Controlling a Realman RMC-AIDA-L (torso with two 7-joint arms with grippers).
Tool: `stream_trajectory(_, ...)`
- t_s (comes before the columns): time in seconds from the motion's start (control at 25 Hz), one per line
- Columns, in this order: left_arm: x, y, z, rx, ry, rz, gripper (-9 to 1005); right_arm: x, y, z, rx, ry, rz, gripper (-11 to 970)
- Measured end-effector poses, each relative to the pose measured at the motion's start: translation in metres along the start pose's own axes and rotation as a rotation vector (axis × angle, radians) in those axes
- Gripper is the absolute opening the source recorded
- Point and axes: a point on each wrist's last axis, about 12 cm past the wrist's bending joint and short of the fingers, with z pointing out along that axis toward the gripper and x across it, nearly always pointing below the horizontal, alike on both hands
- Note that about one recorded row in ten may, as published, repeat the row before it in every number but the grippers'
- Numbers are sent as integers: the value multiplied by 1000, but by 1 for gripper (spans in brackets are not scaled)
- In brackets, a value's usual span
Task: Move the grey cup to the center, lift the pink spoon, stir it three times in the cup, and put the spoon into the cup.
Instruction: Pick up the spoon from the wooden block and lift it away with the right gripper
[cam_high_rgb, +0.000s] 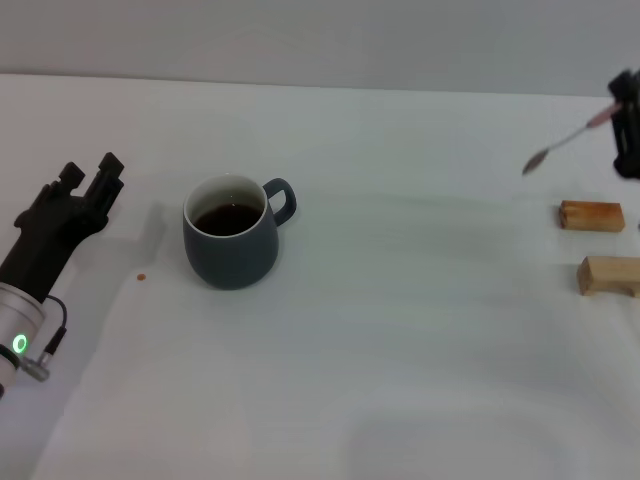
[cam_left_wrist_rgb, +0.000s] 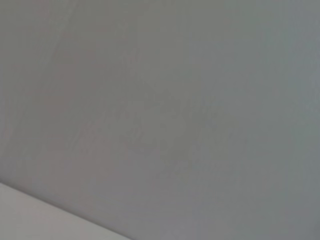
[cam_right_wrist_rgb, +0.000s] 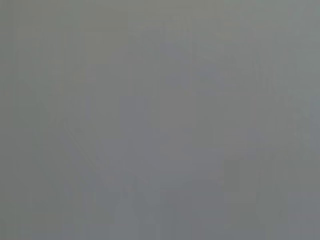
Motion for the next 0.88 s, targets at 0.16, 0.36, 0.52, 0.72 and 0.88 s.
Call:
stream_trajectory(0.16,-6,4,3,-11,-17,62,617,-13,-7,17,-61,-49,43,136)
stream_trajectory(0.36,-7,1,12,-3,-6,187,617,-33,-15,36,-170,-90,96,136)
stream_trajectory(0.52,-2,3,20,-23,65,320,617,-48,-18,46,-270,-101,120,136)
stream_trajectory(0.72,4,3,23,-20,122,394,617,-58,-16,48,-344,-115,136,136)
stream_trajectory(0.88,10,-2,23,12,165,437,617,-58,-15,47,-351,-114,138,136)
